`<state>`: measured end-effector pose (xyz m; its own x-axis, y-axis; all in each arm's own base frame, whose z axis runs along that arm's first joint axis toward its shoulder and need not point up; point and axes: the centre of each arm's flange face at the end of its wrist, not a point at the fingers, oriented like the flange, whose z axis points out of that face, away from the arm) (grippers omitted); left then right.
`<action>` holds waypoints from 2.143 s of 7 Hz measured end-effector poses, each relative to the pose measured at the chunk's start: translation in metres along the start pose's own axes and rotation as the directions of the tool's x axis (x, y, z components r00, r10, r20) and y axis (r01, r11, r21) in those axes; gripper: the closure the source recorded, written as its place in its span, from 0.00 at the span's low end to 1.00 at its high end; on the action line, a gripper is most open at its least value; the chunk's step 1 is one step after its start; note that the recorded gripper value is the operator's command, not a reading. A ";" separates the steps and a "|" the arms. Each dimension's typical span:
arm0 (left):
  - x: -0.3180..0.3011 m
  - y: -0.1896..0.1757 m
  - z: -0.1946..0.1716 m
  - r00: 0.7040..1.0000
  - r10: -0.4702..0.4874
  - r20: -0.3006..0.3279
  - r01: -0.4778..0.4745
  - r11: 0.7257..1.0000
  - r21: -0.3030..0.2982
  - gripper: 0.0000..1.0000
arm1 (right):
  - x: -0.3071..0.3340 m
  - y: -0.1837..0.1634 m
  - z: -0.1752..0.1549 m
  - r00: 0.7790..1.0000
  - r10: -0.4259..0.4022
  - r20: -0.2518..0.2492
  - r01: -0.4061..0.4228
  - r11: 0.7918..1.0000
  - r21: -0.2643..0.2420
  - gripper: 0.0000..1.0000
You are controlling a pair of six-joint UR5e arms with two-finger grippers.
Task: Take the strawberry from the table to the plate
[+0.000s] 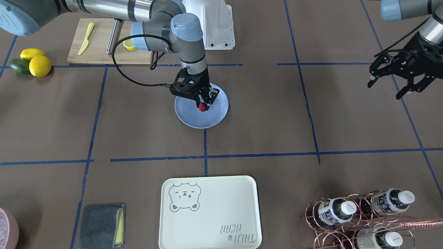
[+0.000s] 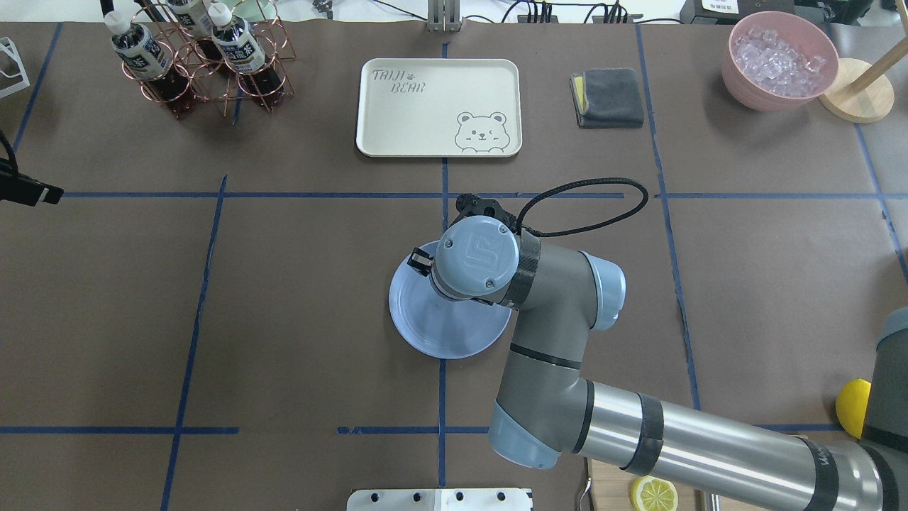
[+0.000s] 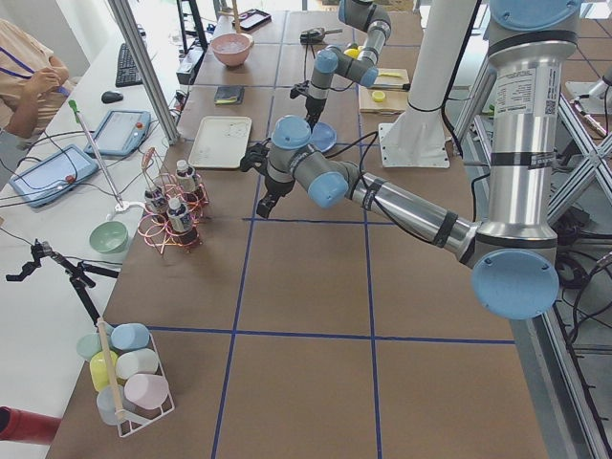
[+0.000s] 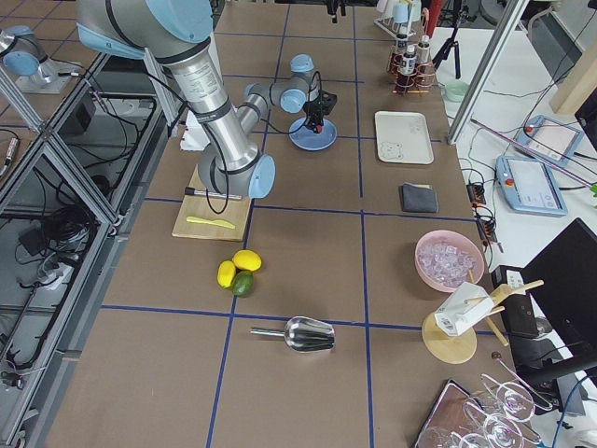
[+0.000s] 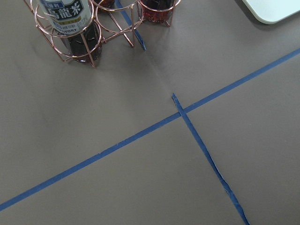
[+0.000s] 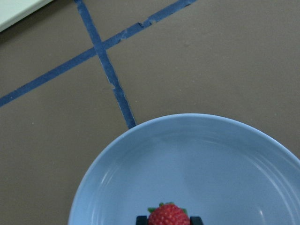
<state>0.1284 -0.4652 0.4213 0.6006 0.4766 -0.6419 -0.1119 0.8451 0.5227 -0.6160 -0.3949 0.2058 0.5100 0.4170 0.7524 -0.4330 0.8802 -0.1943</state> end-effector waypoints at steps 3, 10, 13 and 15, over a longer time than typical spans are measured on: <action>0.000 -0.001 0.000 1.000 -0.001 0.000 0.001 1.000 0.001 0.09 | 0.003 0.006 0.009 1.000 -0.010 -0.017 0.010 1.000 -0.001 0.62; -0.001 0.000 0.000 1.000 -0.002 0.002 0.002 1.000 0.000 0.09 | 0.003 0.008 0.006 1.000 -0.020 -0.016 0.020 1.000 0.000 0.00; -0.003 0.001 0.002 1.000 -0.005 0.004 0.005 1.000 -0.005 0.01 | 0.025 -0.014 -0.055 1.000 -0.009 -0.011 0.009 1.000 -0.008 0.00; -0.025 0.004 0.004 1.000 0.017 0.025 -0.017 1.000 -0.011 0.01 | 0.100 -0.062 -0.124 0.997 -0.078 -0.012 0.078 0.995 -0.061 0.00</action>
<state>0.1161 -0.4745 0.4411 0.6183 0.4850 -0.6185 -0.1310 0.8395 0.5274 -0.4455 -0.3797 0.2148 0.5515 0.3494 0.7575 -0.3460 0.9221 -0.1735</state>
